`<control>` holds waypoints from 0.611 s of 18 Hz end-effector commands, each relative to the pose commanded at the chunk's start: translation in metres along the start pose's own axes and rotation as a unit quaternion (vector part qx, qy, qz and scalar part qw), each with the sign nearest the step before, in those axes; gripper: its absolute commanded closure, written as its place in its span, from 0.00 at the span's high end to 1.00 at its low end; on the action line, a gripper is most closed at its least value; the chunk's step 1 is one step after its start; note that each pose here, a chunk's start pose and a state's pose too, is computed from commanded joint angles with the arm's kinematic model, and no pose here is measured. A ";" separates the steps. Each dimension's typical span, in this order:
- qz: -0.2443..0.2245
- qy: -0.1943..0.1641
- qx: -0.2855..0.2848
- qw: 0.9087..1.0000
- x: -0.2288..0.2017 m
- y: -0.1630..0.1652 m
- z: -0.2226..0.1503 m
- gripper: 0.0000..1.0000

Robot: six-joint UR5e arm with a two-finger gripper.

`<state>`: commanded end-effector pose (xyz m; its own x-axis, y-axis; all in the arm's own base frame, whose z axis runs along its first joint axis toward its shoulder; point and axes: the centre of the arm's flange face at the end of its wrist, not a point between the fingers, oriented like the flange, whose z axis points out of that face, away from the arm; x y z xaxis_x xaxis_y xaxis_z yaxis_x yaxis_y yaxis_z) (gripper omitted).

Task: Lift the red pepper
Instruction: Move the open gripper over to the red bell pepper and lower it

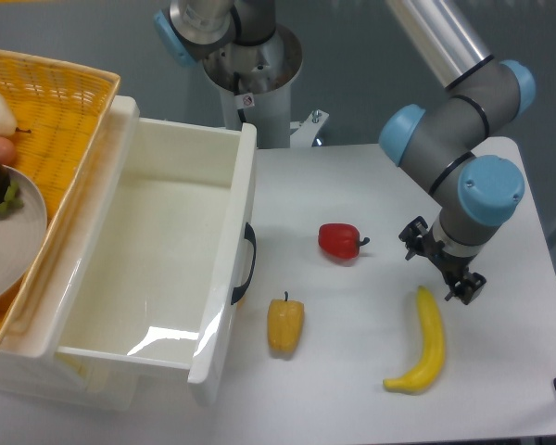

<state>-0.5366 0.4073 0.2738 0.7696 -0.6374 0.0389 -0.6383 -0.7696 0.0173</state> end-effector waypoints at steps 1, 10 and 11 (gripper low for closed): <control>0.004 -0.002 -0.002 1.000 0.002 0.000 -0.004 1.00; 0.086 0.017 -0.024 0.996 0.055 -0.062 -0.013 1.00; 0.100 0.019 -0.025 0.994 0.057 -0.065 -0.012 1.00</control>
<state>-0.4519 0.4213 0.2871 0.6263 -0.7750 0.0846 -0.7795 -0.6240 0.0541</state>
